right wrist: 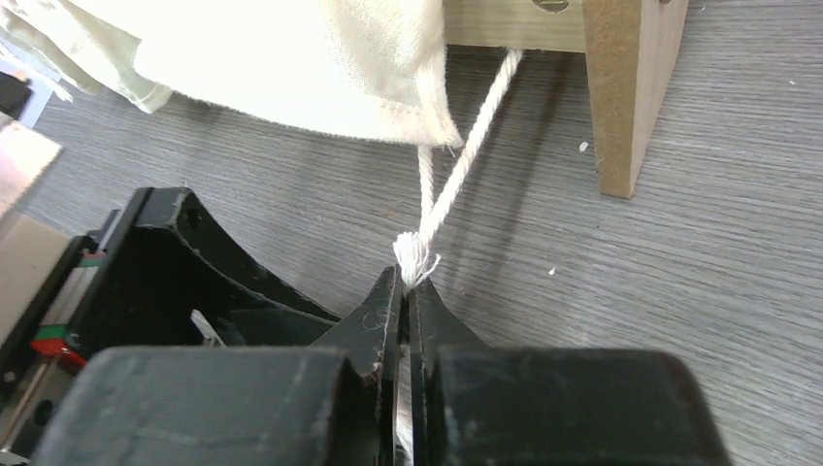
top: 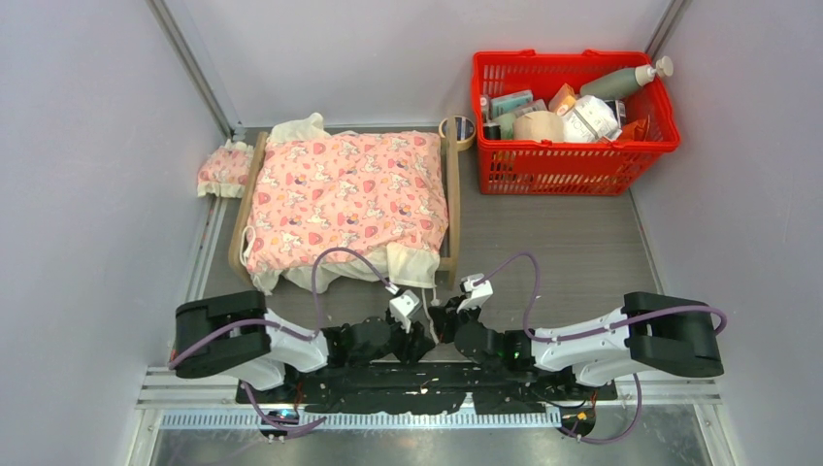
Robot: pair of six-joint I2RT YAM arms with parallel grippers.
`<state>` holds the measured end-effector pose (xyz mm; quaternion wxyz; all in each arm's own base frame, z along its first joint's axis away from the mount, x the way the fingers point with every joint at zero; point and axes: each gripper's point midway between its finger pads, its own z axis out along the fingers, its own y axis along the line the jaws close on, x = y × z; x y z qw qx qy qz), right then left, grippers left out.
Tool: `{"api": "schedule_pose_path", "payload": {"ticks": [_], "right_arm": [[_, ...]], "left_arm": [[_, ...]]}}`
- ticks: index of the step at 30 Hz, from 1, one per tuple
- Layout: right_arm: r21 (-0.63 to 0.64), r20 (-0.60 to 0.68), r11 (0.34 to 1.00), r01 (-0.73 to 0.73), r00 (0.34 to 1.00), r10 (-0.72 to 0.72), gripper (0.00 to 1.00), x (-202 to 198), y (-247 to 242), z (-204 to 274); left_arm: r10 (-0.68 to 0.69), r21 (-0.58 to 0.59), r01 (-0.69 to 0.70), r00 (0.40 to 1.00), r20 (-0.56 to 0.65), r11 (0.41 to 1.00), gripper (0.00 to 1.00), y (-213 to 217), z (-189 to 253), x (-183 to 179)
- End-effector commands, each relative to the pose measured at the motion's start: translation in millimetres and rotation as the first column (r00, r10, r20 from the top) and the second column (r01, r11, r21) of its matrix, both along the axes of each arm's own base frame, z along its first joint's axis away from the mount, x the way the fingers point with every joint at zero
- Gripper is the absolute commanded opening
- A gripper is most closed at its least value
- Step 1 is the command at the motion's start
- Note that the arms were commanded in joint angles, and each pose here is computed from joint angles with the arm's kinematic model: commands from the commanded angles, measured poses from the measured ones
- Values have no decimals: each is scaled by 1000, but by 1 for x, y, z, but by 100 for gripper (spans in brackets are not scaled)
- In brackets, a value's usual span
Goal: Set up the pet bed
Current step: Tie the ropes to the bed frame.
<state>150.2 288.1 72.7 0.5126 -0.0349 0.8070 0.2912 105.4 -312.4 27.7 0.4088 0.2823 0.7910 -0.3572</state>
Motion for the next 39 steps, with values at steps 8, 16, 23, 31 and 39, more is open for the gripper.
{"api": "schedule_pose_path", "payload": {"ticks": [8,16,23,31,39], "right_arm": [[75,-7,996,52,999,-51,6,7,-2,7],[98,-15,994,41,999,-40,7,5,2,10],[94,-24,994,54,998,-52,27,5,-5,8],[38,-12,991,127,992,-126,6,9,-39,-5],[7,28,989,145,989,-145,13,13,-51,4]], "left_arm": [[-41,-140,37,999,-21,989,54,-21,14,-7],[15,-41,-15,1000,2,999,54,-14,11,4],[20,-36,-21,1000,-9,999,21,-21,2,6],[74,-16,-74,997,-1,997,0,-14,-2,14],[133,43,-134,991,13,990,0,-8,-9,24]]}}
